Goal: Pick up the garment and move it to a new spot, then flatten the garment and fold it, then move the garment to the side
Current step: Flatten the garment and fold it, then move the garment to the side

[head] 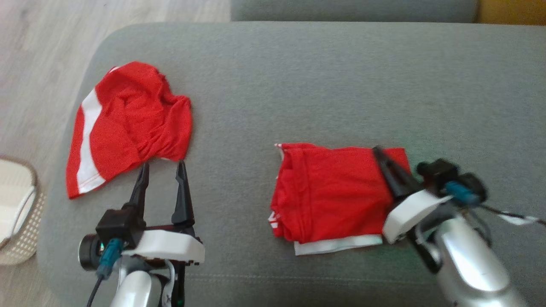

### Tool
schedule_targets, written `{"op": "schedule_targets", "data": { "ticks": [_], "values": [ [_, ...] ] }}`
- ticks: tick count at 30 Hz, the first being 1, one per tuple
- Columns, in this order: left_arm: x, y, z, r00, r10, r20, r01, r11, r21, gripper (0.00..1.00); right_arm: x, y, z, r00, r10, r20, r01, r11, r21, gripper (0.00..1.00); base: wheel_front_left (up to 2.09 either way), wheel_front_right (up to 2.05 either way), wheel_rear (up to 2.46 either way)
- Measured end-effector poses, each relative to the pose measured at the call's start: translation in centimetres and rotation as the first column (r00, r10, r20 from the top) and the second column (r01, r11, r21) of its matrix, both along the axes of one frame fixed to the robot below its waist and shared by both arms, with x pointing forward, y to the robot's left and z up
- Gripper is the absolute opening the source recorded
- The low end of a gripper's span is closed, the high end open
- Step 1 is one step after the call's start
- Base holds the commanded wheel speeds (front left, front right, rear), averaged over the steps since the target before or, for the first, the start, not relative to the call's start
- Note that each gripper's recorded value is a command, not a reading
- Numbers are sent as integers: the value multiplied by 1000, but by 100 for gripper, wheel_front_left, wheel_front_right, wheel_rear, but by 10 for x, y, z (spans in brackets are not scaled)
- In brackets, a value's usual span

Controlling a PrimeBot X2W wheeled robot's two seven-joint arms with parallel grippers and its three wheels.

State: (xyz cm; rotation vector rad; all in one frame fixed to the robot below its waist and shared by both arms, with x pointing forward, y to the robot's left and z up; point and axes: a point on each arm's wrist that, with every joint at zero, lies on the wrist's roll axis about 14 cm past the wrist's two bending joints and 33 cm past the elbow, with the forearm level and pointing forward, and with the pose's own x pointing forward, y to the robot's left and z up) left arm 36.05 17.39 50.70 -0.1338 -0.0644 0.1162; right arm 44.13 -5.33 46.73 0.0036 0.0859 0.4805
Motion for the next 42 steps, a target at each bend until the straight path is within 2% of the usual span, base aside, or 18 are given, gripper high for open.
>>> {"op": "schedule_targets", "data": {
  "ticks": [5, 10, 11, 12, 23, 32, 36, 42],
  "values": [
    [6, -16, 9, 998, -51, 31, 51, 999, -6, 100, 4, -57, 30, 984, -153, 89, 153, 988, 2, 0, 0, 0, 0],
    [7, -33, 8, 994, -102, 30, 103, 995, -11, 100, -16, -102, 32, 955, -282, 90, 282, 959, 13, 0, 0, 0, 0],
    [7, -33, 8, 994, -102, 30, 103, 995, -11, 100, -16, -102, 32, 955, -282, 90, 282, 959, 13, 61, 0, 0, 0],
    [7, -37, 9, 992, -118, 32, 119, 993, -13, 100, -20, -107, 33, 950, -297, 95, 297, 955, 10, 100, 0, 0, 0],
    [-3, -60, 3, 983, -185, 17, 185, 982, -23, 100, -52, -128, 19, 919, -390, 54, 388, 921, 40, 100, 0, 0, 0],
    [-3, -57, 0, 984, -177, 5, 177, 984, -25, 100, -49, -122, 12, 922, -386, 29, 384, 922, 50, 100, 0, 0, 0],
    [1, -55, -5, 985, -170, -8, 170, 985, -26, 100, -41, -118, -5, 914, -392, -106, 404, 904, 140, 100, 0, 0, 0],
    [15, -49, -9, 988, -155, -20, 155, 988, -18, 100, -19, -87, -30, 918, -305, -254, 354, 919, 174, 100, 0, 0, 0]
  ]
}}
